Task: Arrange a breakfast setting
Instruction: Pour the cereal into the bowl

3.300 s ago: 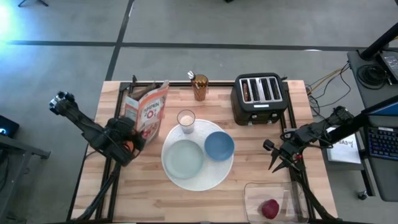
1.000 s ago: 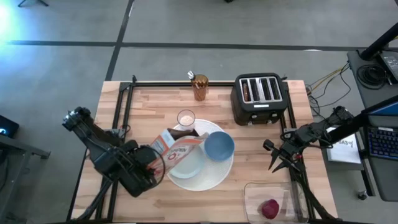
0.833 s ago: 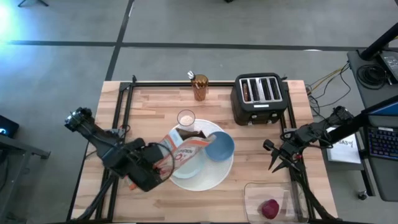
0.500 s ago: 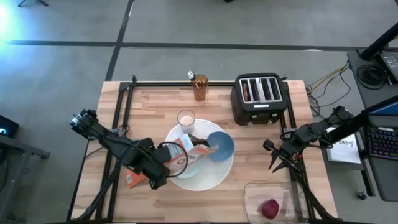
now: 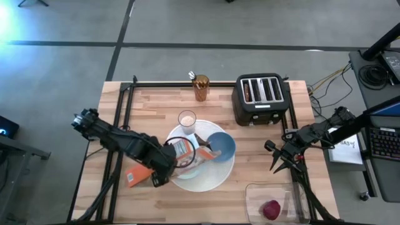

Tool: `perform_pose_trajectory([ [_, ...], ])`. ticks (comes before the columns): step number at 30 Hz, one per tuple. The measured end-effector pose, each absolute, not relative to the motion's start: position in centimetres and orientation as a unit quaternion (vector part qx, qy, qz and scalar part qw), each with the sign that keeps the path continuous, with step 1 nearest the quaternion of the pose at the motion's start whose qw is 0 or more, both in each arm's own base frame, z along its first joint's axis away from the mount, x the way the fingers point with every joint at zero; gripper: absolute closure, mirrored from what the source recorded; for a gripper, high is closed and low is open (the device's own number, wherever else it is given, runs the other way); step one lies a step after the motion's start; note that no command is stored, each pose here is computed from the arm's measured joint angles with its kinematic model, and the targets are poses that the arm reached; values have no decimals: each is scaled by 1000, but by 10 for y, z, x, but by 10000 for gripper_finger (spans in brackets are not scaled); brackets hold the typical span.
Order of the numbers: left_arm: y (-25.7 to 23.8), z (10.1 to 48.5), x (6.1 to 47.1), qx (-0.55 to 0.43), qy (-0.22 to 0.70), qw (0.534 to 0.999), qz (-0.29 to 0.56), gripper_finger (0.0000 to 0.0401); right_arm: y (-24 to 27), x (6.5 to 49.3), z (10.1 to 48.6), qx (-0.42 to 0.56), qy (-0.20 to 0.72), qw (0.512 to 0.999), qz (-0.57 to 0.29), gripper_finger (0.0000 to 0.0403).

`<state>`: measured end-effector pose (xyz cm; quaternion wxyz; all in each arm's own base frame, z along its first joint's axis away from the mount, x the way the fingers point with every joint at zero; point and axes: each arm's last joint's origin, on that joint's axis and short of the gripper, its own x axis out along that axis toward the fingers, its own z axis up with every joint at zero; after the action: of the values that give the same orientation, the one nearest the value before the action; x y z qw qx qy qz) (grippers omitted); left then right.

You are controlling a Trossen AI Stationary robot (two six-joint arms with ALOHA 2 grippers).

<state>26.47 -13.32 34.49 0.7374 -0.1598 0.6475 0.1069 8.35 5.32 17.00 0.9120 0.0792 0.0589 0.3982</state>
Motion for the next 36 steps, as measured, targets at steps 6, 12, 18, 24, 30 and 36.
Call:
perform_pose_trajectory([
  [6, -121, 345, 271, -178, 666, 720, 72, 168, 53, 84, 170, 79, 59, 912, 398, 335],
  [12, -110, 346, 276, -193, 673, 713, 52, 168, 53, 84, 170, 79, 59, 912, 398, 335],
  [18, -97, 364, 280, -234, 657, 716, 31, 168, 53, 84, 170, 79, 59, 912, 398, 335],
  [24, -88, 371, 283, -265, 652, 710, 25, 168, 53, 84, 170, 79, 59, 912, 398, 335],
  [30, -84, 372, 285, -311, 659, 685, 3, 168, 53, 84, 170, 79, 59, 912, 398, 335],
  [36, -81, 363, 297, -338, 668, 663, -7, 168, 53, 84, 170, 79, 59, 912, 398, 335],
])
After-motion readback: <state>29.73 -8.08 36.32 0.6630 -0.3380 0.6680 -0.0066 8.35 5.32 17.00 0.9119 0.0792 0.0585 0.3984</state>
